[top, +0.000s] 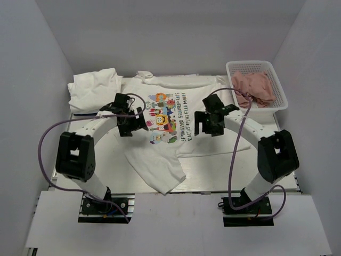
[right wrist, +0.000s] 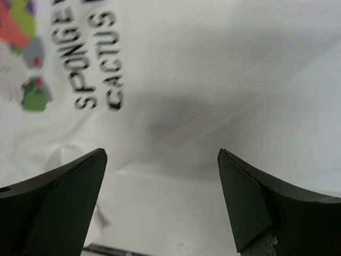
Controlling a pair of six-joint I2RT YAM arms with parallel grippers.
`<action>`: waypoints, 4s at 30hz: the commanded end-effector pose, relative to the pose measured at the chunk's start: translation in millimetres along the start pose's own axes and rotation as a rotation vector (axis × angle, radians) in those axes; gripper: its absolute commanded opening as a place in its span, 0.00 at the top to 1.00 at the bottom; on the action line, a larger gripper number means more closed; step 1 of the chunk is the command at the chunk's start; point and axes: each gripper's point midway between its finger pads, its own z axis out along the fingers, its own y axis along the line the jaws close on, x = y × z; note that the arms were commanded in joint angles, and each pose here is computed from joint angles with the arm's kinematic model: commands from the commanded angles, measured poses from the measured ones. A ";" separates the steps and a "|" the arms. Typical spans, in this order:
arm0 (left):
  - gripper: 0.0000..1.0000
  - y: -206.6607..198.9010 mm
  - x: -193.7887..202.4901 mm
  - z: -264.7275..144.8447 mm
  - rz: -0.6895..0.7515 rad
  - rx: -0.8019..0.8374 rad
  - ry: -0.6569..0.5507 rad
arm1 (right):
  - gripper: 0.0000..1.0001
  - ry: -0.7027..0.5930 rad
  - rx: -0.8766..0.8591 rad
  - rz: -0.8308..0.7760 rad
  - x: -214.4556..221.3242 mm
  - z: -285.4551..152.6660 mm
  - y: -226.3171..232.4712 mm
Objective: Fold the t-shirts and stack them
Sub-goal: Flatten out the tshirt
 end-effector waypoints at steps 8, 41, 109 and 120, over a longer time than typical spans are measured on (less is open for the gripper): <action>0.01 17.7 22.2 36.9 -0.030 -0.024 0.079 | 0.10 -0.001 0.082 0.160 27.1 45.5 -61.4; 0.01 -36.3 -146.7 29.7 0.051 -0.125 -0.089 | 0.10 -0.218 0.042 0.047 -76.1 -33.4 -21.4; 0.00 -125.6 -319.7 28.4 -0.121 0.333 -0.697 | 0.10 -0.204 0.076 -0.059 -92.9 -5.4 -40.4; 0.00 -7.4 -127.4 11.6 -0.201 -0.050 -0.352 | 0.10 -0.347 -0.209 -0.228 -193.1 47.0 92.2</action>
